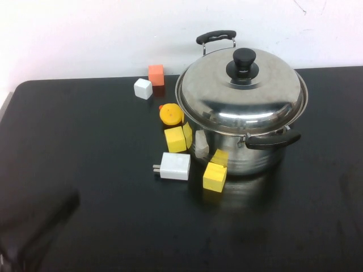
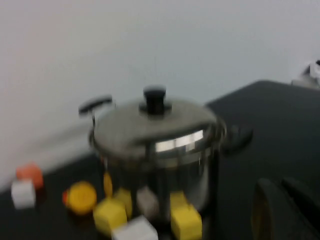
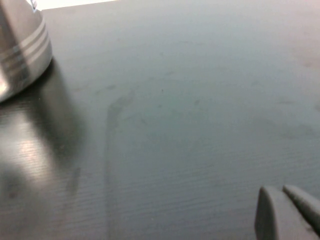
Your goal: Cover the pot
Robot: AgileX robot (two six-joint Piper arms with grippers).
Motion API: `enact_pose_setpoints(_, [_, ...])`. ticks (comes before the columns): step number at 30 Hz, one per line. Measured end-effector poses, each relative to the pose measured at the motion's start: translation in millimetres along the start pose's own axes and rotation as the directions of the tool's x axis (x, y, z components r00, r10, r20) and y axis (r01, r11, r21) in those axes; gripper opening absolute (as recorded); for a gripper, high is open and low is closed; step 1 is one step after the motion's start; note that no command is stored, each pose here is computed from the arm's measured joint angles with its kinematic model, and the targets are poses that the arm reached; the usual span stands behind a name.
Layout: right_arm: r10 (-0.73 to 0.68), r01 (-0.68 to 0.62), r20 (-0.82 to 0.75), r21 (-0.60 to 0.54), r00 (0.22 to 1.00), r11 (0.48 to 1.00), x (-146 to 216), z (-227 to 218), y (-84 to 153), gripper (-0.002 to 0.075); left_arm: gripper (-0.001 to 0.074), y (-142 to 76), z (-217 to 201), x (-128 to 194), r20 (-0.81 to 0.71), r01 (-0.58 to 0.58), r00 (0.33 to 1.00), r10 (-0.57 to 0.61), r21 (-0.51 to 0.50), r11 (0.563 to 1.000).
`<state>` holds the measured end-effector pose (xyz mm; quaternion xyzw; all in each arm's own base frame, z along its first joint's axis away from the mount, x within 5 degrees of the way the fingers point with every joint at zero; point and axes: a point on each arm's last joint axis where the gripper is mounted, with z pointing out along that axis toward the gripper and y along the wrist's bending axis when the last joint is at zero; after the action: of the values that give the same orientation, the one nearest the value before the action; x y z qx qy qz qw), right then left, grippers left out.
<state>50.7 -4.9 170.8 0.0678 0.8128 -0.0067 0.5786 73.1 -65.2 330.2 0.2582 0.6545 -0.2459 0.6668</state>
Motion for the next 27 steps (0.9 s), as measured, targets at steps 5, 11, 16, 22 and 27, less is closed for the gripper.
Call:
enact_pose_setpoints(5, [0.0,0.0,0.0,0.0,1.0,1.0,0.0,0.0,0.0,-0.0002,-0.0001,5.7,-20.8,57.1,-0.026,0.18,0.983,-0.184,-0.098,0.979])
enact_pose_setpoints(11, [0.0,0.0,0.0,0.0,1.0,1.0,0.0,0.0,0.0,-0.0002,-0.0001,11.0,-39.3,92.7,0.061,0.266,0.964,-0.259,-0.213,0.94])
enact_pose_setpoints(16, [0.0,0.0,0.0,0.0,1.0,1.0,0.0,0.0,0.0,-0.0002,-0.0001,16.2,-46.7,122.5,0.101,0.281,0.96,-0.262,-0.333,0.9])
enact_pose_setpoints(22, [0.0,0.0,0.0,0.0,1.0,1.0,0.0,0.0,0.0,-0.0002,-0.0001,22.3,-48.8,132.3,0.118,0.329,0.943,-0.31,-0.444,0.833])
enact_pose_setpoints(27, [0.0,0.0,0.0,0.0,1.0,1.0,0.0,0.0,0.0,-0.0002,-0.0002,21.1,-49.1,141.2,0.045,0.344,0.929,-0.367,-0.47,0.813])
